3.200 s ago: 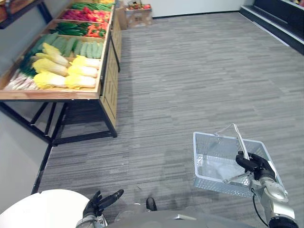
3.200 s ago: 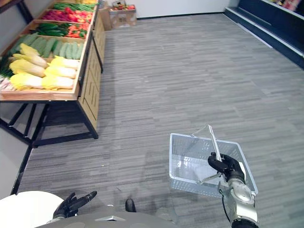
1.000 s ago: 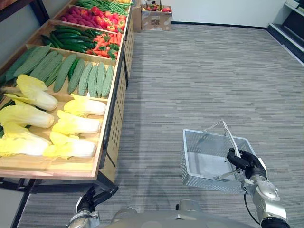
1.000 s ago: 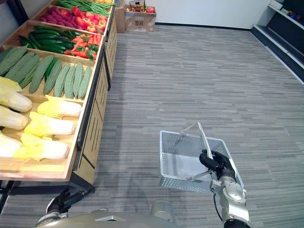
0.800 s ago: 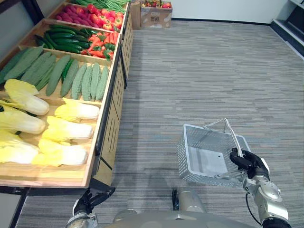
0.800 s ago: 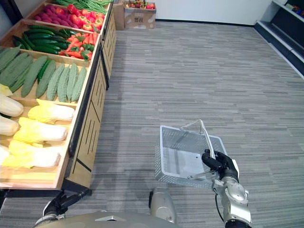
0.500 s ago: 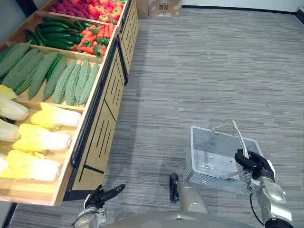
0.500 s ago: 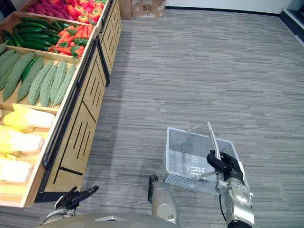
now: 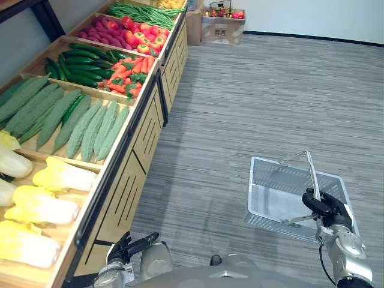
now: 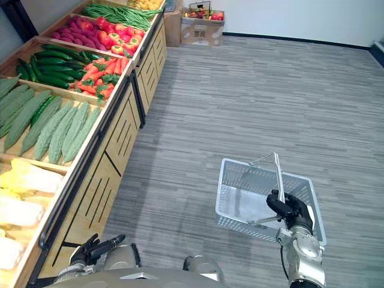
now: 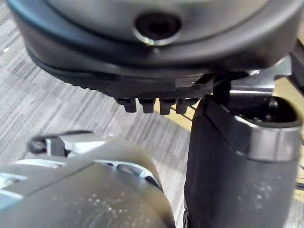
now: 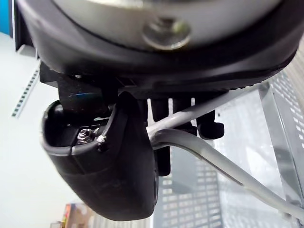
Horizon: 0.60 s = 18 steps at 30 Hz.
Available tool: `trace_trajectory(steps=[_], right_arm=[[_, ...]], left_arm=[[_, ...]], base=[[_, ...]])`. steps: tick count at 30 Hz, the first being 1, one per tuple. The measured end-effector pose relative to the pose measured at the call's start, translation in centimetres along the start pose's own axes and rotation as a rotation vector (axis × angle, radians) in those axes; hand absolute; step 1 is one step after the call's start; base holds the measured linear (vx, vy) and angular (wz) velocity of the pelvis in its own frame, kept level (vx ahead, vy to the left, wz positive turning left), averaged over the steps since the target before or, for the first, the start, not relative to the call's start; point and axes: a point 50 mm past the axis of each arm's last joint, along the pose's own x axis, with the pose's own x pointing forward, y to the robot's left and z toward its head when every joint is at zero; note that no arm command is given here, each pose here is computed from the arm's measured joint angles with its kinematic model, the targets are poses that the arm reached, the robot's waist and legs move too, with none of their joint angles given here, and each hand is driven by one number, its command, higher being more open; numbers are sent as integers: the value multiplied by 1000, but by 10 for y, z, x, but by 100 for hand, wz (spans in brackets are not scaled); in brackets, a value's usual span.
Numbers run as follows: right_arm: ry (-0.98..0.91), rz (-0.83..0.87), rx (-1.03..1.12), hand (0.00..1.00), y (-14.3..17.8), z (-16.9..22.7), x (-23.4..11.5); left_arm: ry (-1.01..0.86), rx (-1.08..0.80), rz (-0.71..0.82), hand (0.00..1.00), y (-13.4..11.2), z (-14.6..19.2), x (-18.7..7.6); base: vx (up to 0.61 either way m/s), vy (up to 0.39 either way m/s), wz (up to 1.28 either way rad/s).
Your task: Pick vegetable in the basket
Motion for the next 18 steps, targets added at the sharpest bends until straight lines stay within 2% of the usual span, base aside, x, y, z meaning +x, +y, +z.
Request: trace_trajectory(steps=[3,7,12,15,18], right_arm=[[-6,23,9,0,9,3,4],[-17,67,-4,0,19,8,7],[6,86,-61,0,23,1,5],[43,109,-62,0,32,-8,3],[97,127,-94,0,35,-25,-5]], left_arm=[[-12,6,4,100,0,5,2],[-14,5,-6,100,-1,6,2],[82,-1,-19,100,-3,-22,-6],[102,-15,-53,100,-4,-26,-7],[105,2,-44,100,3,-25,-8]], base=[[679,359,28],[129,67,-1],[128,117,-11],[281,95,55],[353,-54,119]])
